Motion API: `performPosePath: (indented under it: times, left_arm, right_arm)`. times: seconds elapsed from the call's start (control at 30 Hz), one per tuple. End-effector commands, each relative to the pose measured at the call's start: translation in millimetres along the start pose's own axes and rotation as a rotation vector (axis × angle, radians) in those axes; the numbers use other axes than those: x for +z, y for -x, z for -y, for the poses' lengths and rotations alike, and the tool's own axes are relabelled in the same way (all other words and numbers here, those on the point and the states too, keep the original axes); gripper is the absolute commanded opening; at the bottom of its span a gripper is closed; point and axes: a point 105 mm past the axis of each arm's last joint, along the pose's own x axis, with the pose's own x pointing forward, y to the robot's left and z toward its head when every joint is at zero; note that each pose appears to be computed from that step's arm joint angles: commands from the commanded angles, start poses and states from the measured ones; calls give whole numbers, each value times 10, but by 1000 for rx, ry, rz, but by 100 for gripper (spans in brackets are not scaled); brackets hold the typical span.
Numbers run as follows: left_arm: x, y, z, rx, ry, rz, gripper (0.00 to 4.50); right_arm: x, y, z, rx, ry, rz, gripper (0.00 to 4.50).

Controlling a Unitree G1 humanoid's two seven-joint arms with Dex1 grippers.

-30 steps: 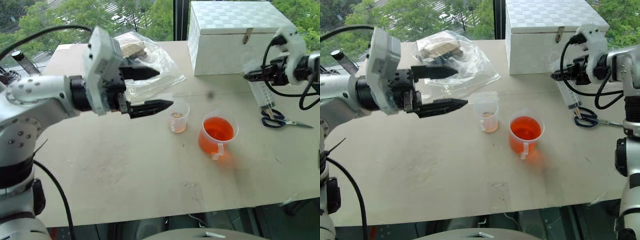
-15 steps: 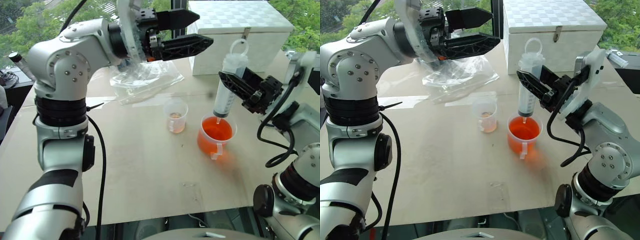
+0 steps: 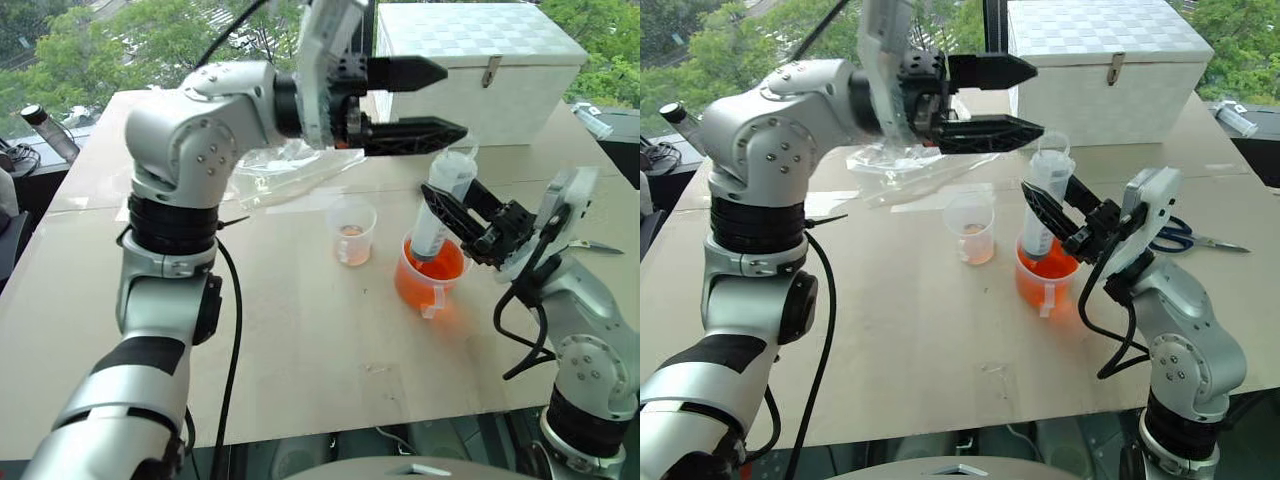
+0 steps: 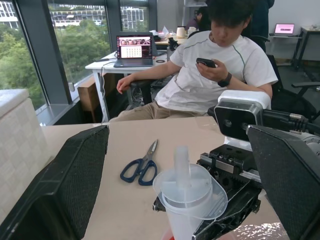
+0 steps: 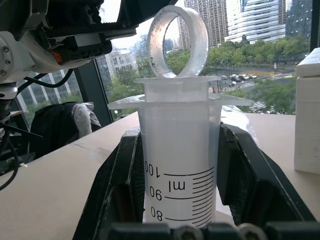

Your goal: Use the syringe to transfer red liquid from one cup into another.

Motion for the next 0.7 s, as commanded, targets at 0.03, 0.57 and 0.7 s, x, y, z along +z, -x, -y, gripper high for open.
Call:
performPosePath:
  times: [0.03, 0.57, 0.7]
  left_arm:
    - [30, -84, 36, -24, -60, 5, 450]
    - [-279, -218, 48, -88, -39, -81, 179]
    - [-381, -198, 69, -99, -43, -123, 21]
  right_arm:
    - [84, -16, -30, 27, 68, 60, 148]
    - [94, -12, 79, -14, 146, 86, 148]
    - [116, -23, 73, -15, 145, 93, 148]
